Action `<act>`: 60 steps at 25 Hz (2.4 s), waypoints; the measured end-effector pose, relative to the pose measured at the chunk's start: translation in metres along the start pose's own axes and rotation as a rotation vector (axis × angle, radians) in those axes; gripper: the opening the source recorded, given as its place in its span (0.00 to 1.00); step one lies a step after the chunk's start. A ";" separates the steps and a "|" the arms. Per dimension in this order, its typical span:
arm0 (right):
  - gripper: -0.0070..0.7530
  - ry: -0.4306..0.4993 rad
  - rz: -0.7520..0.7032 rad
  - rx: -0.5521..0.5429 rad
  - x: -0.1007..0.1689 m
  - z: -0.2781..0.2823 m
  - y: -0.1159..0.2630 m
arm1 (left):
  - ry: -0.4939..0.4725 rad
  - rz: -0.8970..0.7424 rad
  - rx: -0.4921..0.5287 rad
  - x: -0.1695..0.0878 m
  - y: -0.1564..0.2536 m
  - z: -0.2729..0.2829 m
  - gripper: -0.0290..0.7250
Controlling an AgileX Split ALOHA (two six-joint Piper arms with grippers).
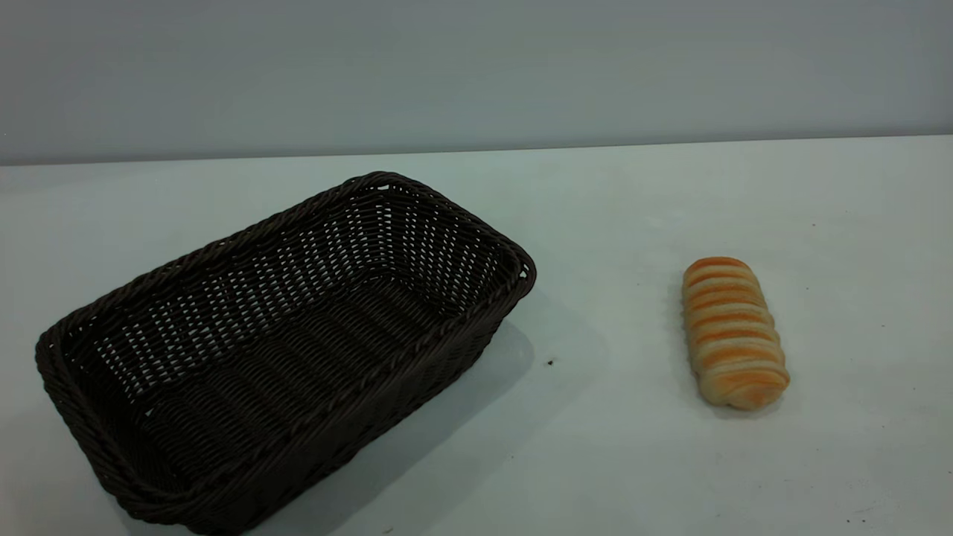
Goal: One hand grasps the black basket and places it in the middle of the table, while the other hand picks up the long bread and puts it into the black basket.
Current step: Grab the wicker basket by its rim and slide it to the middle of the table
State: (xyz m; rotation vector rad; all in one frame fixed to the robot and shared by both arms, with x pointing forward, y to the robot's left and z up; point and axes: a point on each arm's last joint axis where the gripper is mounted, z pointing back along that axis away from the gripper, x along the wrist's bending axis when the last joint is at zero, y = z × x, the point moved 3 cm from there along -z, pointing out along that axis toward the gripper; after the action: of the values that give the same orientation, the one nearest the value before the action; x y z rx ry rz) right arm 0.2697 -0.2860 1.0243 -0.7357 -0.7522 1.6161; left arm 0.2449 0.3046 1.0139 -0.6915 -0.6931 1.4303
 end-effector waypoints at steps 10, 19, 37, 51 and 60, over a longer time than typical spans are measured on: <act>0.38 0.000 0.000 0.000 0.000 0.000 0.000 | 0.000 0.000 0.000 0.000 0.000 0.000 0.74; 0.38 0.000 0.000 0.000 0.000 0.000 0.000 | 0.000 0.001 0.000 0.000 0.000 0.000 0.74; 0.38 -0.007 0.004 -0.001 0.000 0.000 0.000 | 0.000 0.002 0.000 0.000 0.000 0.000 0.74; 0.38 -0.077 -0.192 -0.255 0.003 -0.006 -0.046 | 0.061 0.353 -0.062 -0.007 -0.036 -0.014 0.74; 0.38 -0.049 -0.294 -0.118 -0.015 -0.069 -0.077 | -0.009 0.497 0.220 -0.009 -0.077 -0.104 0.74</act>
State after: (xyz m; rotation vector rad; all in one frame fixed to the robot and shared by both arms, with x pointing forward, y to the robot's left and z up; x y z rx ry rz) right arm 0.3720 -0.2839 1.0460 -0.6377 -0.9514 1.3359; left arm 0.3740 0.2923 1.0079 -0.7123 -0.3702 1.9322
